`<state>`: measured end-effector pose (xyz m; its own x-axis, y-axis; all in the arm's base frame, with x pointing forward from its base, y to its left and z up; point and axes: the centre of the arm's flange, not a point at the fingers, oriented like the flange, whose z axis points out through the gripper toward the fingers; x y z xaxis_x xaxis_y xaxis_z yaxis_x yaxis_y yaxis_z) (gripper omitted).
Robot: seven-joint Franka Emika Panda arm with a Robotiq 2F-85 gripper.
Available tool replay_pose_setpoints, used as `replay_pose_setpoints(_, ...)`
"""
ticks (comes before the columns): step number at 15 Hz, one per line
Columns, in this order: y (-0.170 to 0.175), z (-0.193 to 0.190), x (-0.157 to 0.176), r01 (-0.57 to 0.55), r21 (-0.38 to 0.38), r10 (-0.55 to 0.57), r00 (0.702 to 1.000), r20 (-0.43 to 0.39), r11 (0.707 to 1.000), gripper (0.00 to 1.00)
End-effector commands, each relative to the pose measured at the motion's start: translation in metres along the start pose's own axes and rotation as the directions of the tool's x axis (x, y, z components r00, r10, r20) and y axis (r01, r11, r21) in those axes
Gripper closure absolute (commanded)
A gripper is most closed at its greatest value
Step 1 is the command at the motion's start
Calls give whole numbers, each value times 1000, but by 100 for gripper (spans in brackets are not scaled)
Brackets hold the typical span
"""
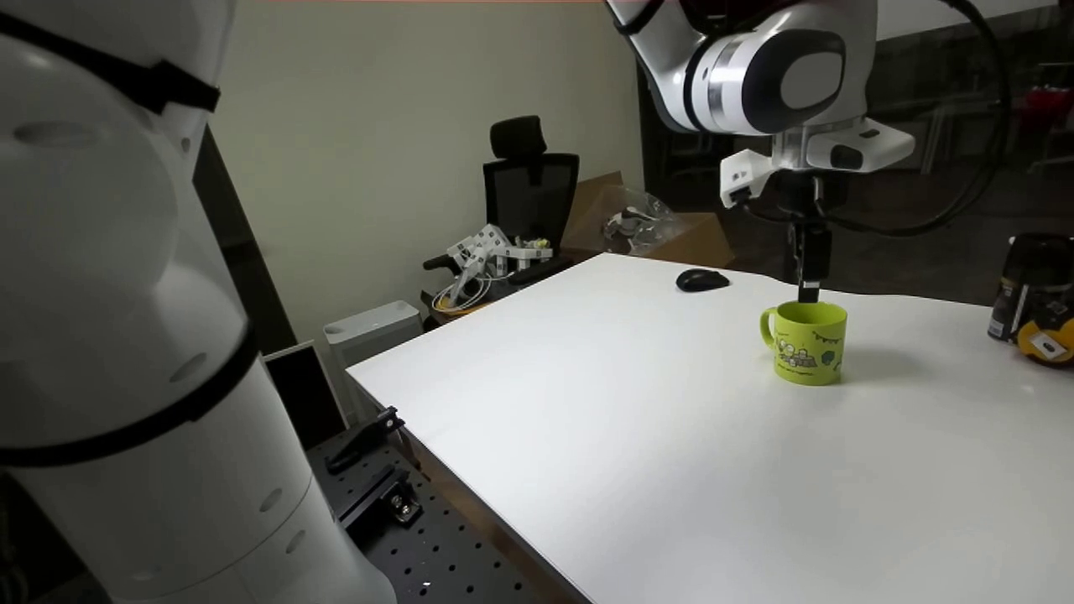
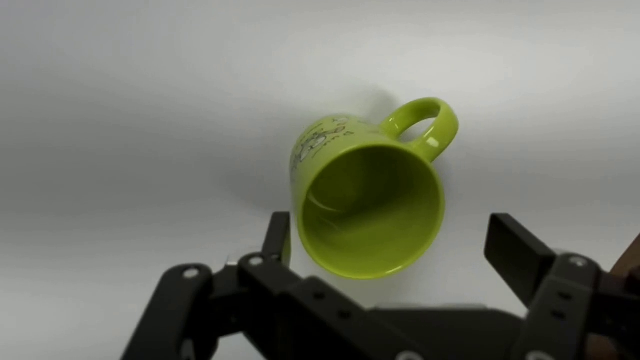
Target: Move the cup to the right
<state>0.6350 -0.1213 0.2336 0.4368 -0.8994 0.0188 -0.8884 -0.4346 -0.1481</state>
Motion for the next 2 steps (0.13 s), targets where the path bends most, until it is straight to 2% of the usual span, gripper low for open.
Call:
replay_pose_setpoints(1, 1, 2, 0, 0, -2, 0, 1000, 1, 1000, 0)
replay_pose_setpoints(2, 1, 2, 0, 0, -3, 0, 1000, 1, 1000, 0)
